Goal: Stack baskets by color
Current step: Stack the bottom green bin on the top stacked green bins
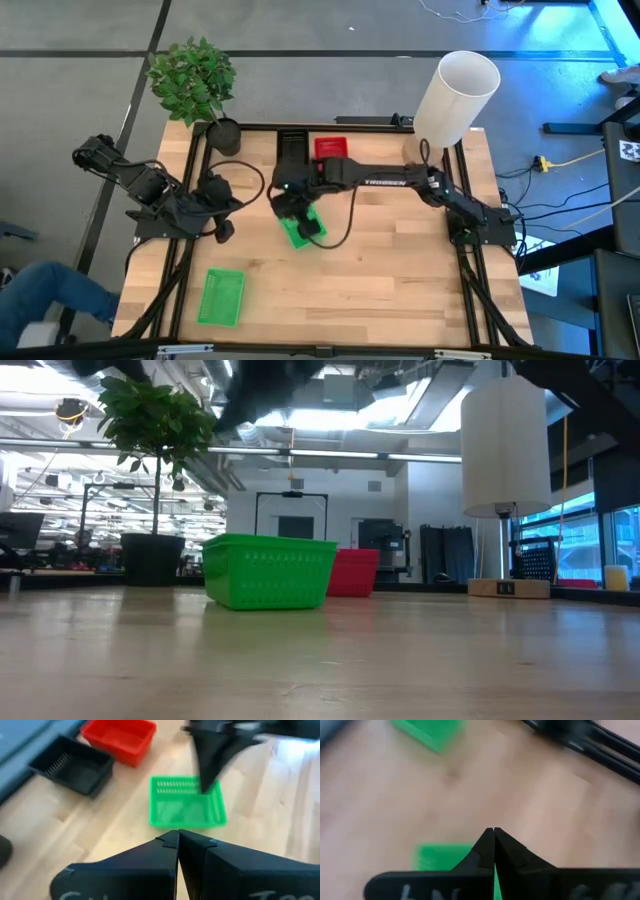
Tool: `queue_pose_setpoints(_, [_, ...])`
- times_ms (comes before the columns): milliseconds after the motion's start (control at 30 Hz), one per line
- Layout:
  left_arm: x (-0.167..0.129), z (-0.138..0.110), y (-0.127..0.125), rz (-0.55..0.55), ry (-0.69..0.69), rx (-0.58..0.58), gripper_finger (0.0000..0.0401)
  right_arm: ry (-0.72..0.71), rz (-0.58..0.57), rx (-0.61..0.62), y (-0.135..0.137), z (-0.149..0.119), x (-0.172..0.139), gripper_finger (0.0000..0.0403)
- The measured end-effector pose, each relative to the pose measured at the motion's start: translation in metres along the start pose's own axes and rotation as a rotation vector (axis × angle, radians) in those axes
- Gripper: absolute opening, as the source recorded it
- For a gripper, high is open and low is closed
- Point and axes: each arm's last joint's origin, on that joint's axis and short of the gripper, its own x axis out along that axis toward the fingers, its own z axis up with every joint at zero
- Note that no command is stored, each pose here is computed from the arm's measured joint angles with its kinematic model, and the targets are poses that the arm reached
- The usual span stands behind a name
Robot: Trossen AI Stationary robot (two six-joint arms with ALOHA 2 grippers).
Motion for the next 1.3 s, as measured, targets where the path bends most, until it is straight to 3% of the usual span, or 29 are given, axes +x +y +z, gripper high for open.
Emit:
queue_pose_setpoints(133, [-0.001,-0.005,0.001,-0.042,0.104,-0.052,0.0000,-0.077,0.096,0.045,0.015,0.011,0.006,0.0000])
queue_pose_setpoints(367, [-0.005,-0.018,-0.009,-0.228,0.356,-0.032,0.0000,-0.121,0.098,0.126,0.027,0.022,0.010,0.0003])
queue_pose_setpoints(533, [-0.004,-0.023,-0.016,-0.313,0.497,-0.019,0.0003,-0.129,0.107,0.160,0.032,0.025,0.011,0.0027])
queue_pose_setpoints(767, [0.004,-0.030,-0.025,-0.295,0.609,0.003,0.0057,-0.140,0.125,0.186,0.043,0.032,0.002,0.0043])
queue_pose_setpoints(967, [0.018,-0.038,-0.036,-0.231,0.667,0.039,0.0106,-0.167,0.186,0.127,0.063,0.043,-0.033,0.0044])
queue_pose_setpoints(1100, [0.028,-0.049,-0.045,-0.221,0.701,0.170,0.0109,-0.171,0.208,0.104,0.081,0.049,-0.065,0.0044])
queue_pose_setpoints(1300, [0.038,-0.072,-0.060,-0.241,0.717,0.470,0.0107,-0.223,0.220,0.053,0.107,0.058,-0.109,0.0044])
